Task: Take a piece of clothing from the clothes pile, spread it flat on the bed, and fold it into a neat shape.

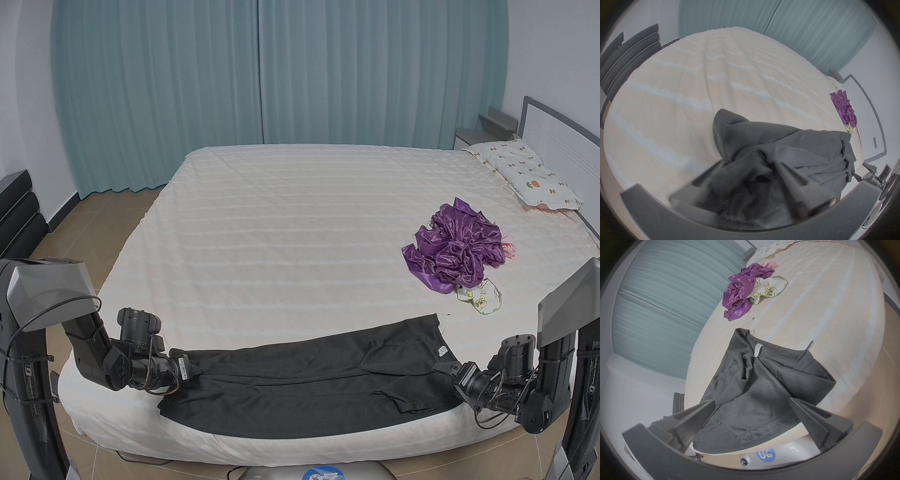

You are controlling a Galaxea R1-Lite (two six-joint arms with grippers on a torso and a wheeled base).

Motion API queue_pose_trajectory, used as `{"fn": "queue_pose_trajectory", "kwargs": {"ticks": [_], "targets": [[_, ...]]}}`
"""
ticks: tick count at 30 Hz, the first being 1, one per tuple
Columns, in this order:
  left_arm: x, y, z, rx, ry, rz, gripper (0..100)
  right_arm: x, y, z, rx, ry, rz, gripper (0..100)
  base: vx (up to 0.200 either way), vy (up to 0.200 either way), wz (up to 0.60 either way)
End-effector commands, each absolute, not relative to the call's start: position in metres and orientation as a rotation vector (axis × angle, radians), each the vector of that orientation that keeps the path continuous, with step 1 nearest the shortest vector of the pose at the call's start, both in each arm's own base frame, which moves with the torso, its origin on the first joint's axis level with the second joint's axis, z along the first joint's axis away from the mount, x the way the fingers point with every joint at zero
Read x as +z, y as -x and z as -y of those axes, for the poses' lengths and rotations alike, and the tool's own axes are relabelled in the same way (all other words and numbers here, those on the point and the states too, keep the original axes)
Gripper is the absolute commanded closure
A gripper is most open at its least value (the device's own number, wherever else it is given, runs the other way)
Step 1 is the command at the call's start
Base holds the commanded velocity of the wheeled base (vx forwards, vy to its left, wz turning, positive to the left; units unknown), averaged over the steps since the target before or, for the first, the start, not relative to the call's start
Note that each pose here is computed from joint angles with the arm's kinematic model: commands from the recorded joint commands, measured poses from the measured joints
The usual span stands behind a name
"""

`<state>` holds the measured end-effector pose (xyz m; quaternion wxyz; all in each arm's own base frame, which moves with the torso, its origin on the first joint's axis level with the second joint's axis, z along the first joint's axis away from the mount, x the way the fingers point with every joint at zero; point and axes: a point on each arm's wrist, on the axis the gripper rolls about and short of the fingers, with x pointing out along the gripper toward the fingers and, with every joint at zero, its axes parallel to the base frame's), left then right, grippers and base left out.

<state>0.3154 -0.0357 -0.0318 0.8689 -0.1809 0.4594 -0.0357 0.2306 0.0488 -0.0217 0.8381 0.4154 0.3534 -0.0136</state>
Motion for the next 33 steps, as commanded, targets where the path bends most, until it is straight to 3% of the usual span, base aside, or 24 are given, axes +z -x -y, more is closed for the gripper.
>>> {"fn": "queue_pose_trajectory", "kwargs": {"ticks": [1,10,28,33], "targets": [[-0.028,-0.311,0.035,-0.074,0.378,-0.961,100,-0.02,-0.231,-0.049,-0.019,-0.883,-0.73,0,0.0,0.0,0.0],[-0.003,-0.308,0.035,-0.087,0.387,-0.897,100,-0.02,-0.232,-0.048,-0.02,-0.883,-0.729,0,0.0,0.0,0.0],[-0.006,-0.307,0.036,-0.085,0.391,-0.908,100,-0.018,-0.231,-0.048,-0.02,-0.884,-0.722,0,0.0,0.0,0.0],[-0.005,-0.308,0.036,-0.085,0.393,-0.903,100,-0.018,-0.231,-0.048,-0.02,-0.884,-0.722,0,-0.2,0.0,0.0]]}}
